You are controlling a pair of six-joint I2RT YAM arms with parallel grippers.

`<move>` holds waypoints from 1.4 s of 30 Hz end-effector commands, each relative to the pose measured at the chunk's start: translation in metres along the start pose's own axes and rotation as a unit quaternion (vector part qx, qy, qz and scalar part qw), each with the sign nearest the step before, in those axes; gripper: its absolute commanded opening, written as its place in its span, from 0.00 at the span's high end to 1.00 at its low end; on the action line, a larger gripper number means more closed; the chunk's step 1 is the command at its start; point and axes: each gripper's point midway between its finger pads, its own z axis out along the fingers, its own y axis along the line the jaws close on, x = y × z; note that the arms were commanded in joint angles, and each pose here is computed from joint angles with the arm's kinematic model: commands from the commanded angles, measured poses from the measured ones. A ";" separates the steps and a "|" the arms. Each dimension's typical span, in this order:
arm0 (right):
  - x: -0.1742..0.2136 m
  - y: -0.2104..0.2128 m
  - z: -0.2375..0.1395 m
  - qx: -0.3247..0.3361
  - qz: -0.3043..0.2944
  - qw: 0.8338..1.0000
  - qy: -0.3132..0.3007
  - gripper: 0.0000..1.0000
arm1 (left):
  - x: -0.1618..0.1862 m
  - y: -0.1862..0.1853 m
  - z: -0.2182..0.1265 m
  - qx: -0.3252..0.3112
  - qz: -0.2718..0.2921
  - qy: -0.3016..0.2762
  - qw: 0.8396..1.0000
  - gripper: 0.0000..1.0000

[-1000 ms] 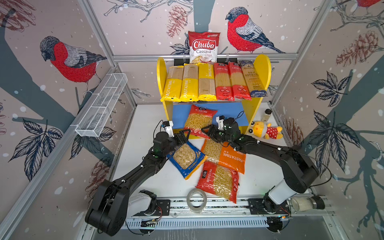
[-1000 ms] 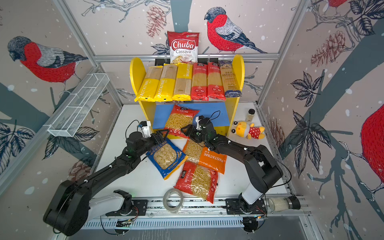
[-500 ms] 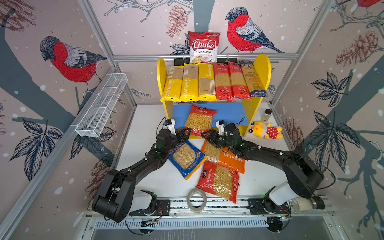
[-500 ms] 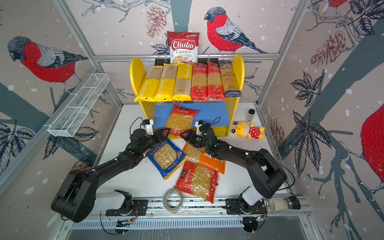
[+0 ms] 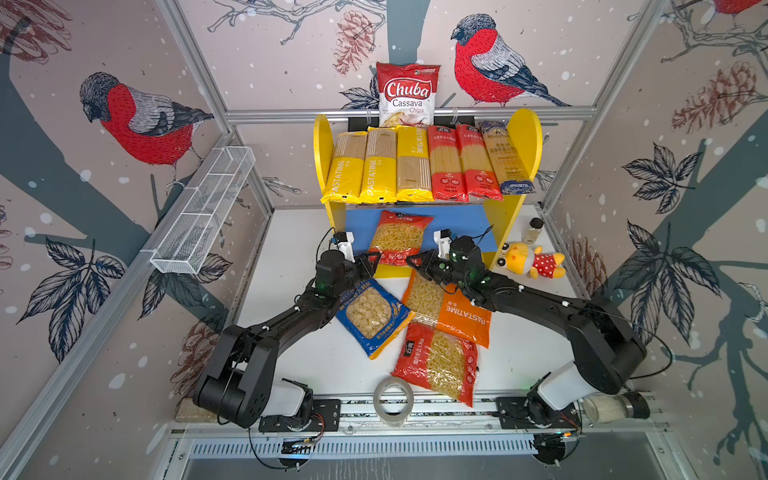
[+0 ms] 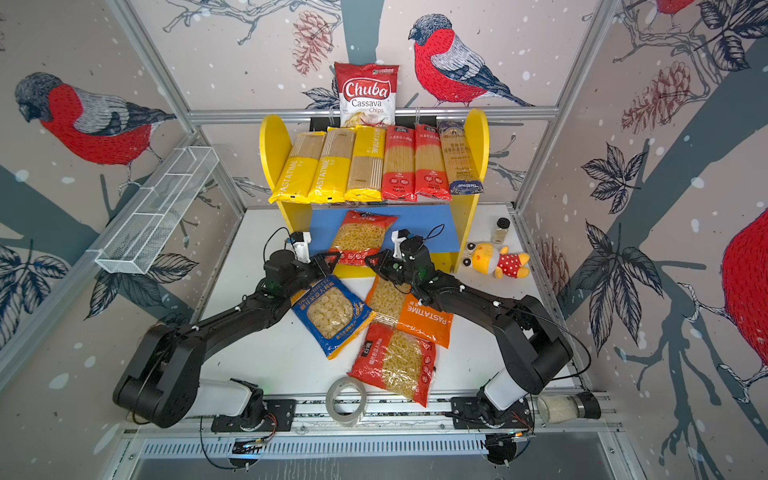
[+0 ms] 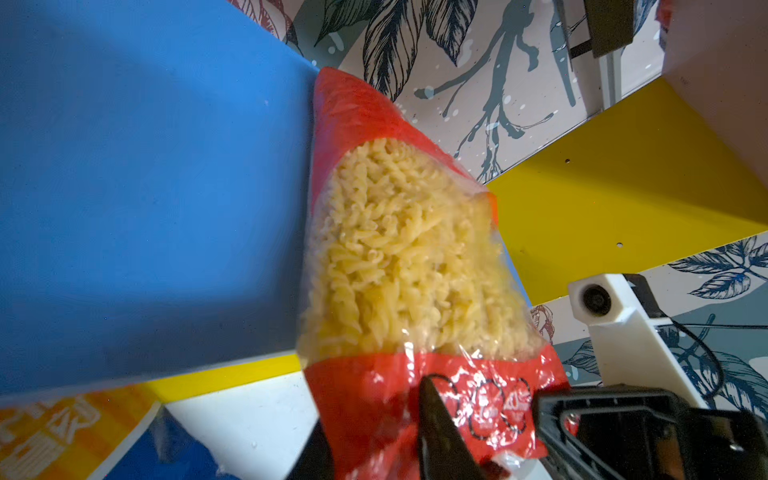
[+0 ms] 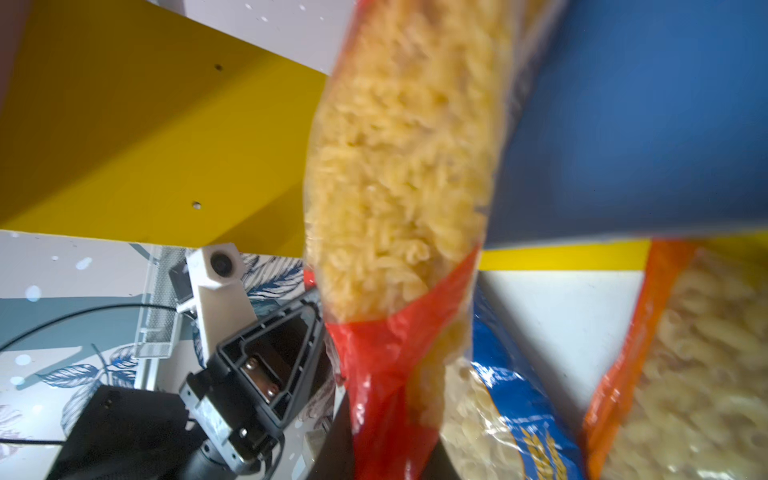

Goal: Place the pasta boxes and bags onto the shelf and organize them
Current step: 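Push the fusilli bag onto the lower shelf with both grippers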

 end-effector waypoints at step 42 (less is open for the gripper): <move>-0.005 0.032 0.084 -0.032 -0.018 0.999 0.023 0.85 | -0.048 0.025 -0.017 -0.083 0.048 -0.026 0.995 0.83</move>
